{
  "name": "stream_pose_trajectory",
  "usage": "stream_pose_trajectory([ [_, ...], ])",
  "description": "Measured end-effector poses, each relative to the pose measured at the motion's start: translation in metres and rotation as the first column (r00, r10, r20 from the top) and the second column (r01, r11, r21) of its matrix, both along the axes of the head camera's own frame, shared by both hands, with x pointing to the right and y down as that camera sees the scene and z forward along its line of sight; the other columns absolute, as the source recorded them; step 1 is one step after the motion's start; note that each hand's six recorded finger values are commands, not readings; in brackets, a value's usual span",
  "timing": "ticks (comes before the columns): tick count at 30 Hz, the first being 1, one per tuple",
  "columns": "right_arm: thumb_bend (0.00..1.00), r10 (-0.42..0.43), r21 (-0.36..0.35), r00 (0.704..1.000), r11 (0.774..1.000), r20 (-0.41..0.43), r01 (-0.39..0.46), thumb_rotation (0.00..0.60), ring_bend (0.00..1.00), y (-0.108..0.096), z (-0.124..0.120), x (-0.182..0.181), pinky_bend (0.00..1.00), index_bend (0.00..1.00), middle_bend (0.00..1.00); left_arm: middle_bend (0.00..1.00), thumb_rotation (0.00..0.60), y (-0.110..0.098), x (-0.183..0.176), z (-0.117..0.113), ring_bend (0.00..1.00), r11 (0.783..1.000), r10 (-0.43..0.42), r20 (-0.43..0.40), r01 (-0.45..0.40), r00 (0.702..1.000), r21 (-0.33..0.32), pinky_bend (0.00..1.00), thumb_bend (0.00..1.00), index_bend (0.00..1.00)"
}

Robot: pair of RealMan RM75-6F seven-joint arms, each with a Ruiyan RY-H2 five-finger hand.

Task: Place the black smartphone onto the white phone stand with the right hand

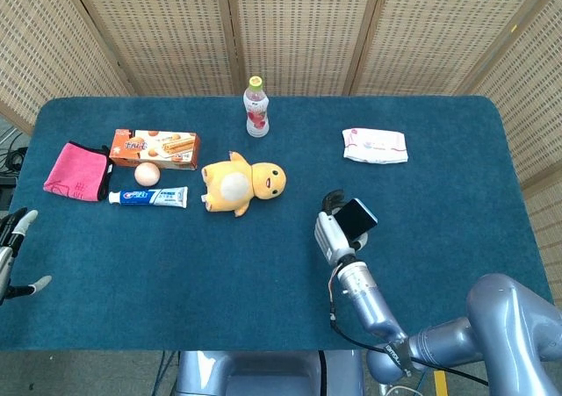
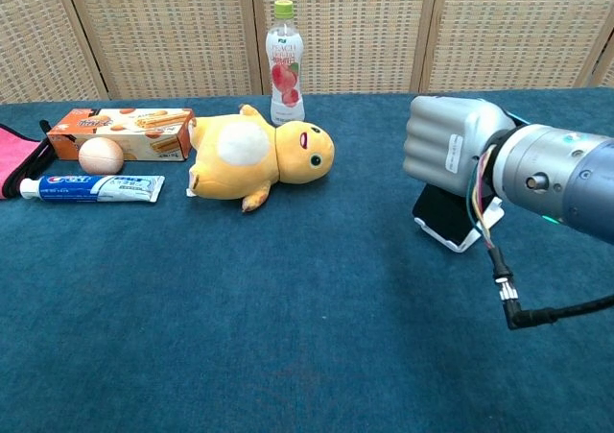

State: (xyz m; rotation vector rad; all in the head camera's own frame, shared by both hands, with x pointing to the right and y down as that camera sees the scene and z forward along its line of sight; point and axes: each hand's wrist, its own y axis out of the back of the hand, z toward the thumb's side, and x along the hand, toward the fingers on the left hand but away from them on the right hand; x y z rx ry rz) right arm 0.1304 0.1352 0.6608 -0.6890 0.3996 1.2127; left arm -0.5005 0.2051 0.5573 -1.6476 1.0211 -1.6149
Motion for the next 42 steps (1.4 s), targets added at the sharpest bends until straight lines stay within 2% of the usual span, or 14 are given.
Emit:
stream_pose_trajectory([
  [5,0.34,0.002,0.001,1.000,1.000,0.002,-0.002,0.600,0.31,-0.001,0.000,0.002,0.28,0.42,0.32,0.00,0.600,0.000,0.000,0.000,0.00,1.000,0.000,0.000,0.000,1.000,-0.002,0.00,0.00,0.00],
  [12,0.34,-0.001,0.000,1.000,1.000,0.000,0.001,0.600,0.23,-0.001,0.001,0.007,0.28,0.42,0.24,0.00,0.600,0.000,0.000,0.001,0.00,1.000,0.002,0.003,-0.002,1.000,-0.002,0.00,0.00,0.00],
  [17,0.34,0.000,-0.002,1.000,1.000,0.001,0.000,0.600,0.15,0.000,0.001,0.010,0.28,0.34,0.16,0.00,0.600,0.001,0.000,0.001,0.00,1.000,0.002,0.004,-0.002,1.000,-0.003,0.00,0.00,0.00],
  [25,0.34,0.002,-0.006,1.000,1.000,0.000,-0.002,0.600,0.12,0.001,0.005,0.015,0.28,0.28,0.12,0.00,0.600,0.001,0.000,0.001,0.00,1.000,0.002,0.006,-0.002,1.000,-0.004,0.00,0.00,0.00],
  [30,0.34,0.007,-0.005,1.000,1.000,0.001,-0.007,0.600,0.08,0.001,0.006,0.017,0.28,0.21,0.08,0.00,0.600,0.001,0.000,0.002,0.00,1.000,0.004,0.006,-0.004,1.000,-0.005,0.00,0.00,0.00],
  [42,0.34,0.022,-0.001,1.000,1.000,-0.008,-0.022,0.600,0.07,0.000,0.008,0.022,0.28,0.18,0.06,0.00,0.600,0.001,0.000,0.002,0.00,1.000,0.003,0.006,-0.003,1.000,-0.005,0.00,0.00,0.00],
])
